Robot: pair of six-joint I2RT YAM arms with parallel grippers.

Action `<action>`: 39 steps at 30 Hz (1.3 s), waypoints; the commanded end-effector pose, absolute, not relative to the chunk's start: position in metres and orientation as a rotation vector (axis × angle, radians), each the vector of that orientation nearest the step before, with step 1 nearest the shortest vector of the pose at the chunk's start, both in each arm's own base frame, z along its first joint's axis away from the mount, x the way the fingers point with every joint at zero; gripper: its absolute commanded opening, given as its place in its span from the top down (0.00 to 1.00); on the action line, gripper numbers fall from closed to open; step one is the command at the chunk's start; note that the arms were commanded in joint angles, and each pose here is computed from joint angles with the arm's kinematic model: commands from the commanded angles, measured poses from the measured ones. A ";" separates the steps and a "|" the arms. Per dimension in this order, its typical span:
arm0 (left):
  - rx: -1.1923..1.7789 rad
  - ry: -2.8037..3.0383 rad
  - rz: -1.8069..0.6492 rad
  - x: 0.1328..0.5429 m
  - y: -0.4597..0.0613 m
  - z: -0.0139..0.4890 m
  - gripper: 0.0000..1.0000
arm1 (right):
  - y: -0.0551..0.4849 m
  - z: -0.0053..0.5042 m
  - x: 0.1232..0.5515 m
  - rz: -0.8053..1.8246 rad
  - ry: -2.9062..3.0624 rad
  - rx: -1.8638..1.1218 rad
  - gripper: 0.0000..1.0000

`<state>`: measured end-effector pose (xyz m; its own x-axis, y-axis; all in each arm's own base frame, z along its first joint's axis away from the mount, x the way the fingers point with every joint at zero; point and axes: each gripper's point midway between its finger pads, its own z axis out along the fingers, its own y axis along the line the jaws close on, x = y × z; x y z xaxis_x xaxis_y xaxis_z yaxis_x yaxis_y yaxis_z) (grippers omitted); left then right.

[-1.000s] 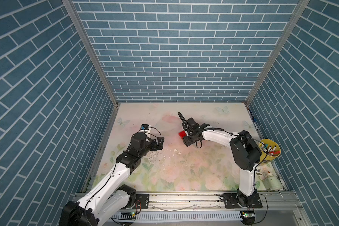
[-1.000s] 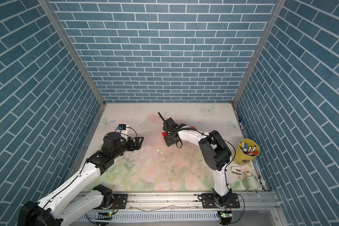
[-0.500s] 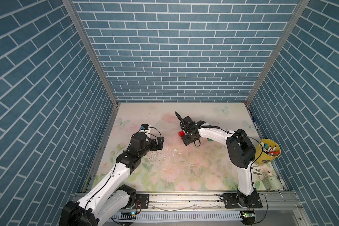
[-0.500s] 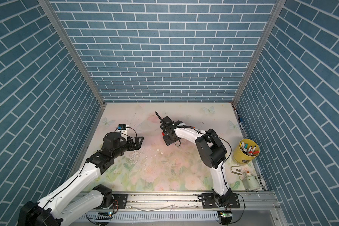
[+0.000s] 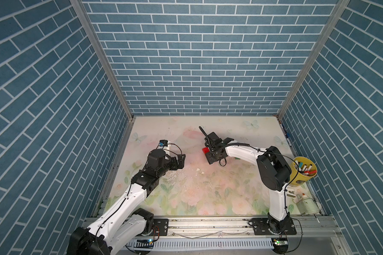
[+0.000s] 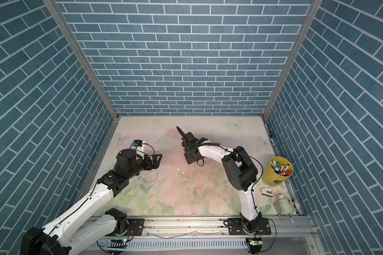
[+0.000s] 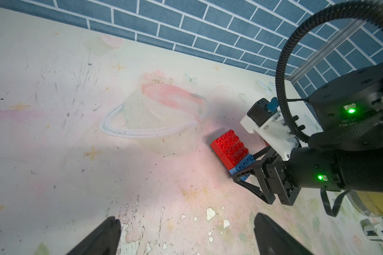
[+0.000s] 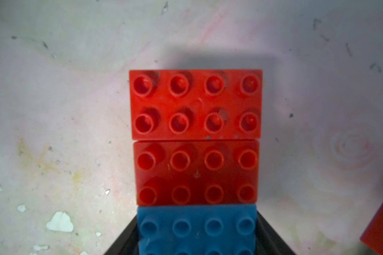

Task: Assemble a rectangle with lego
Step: Assemble the lego brick with the lego brick, then reset both arms

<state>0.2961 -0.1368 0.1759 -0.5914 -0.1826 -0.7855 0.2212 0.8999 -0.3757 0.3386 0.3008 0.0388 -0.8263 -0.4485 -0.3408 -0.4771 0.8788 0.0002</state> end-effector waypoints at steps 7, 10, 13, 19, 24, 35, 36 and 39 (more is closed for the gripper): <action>0.036 2.086 -0.573 0.293 -0.136 0.186 0.00 | 0.261 0.036 0.318 -0.098 2.863 -0.312 0.59; 0.036 2.077 -0.575 0.292 -0.135 0.189 0.00 | 0.266 0.032 0.316 -0.131 2.875 -0.281 0.58; 0.034 2.070 -0.578 0.291 -0.135 0.191 0.00 | 0.273 0.030 0.317 -0.133 2.871 -0.241 0.57; 0.032 2.061 -0.575 0.290 -0.133 0.193 0.00 | 0.280 0.030 0.320 -0.121 2.857 -0.214 0.45; 0.025 2.057 -0.562 0.291 -0.131 0.194 0.00 | 0.282 0.045 0.321 -0.068 2.825 -0.220 0.27; -0.052 1.874 -0.449 0.304 -0.109 0.248 0.00 | 0.263 0.164 0.335 0.165 2.610 -0.325 0.09; -0.059 1.843 -0.413 0.307 -0.103 0.256 0.00 | 0.253 0.179 0.340 0.177 2.575 -0.331 0.09; -0.119 1.735 -0.221 0.320 -0.076 0.279 0.00 | 0.207 0.221 0.362 0.172 2.449 -0.339 0.10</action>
<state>0.3056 -0.1053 0.2365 -0.3586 -0.2257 -0.9058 0.1593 0.9413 -0.2977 0.3517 0.2458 0.1927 -0.8110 -0.1503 -0.5654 -0.2424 0.9659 0.0909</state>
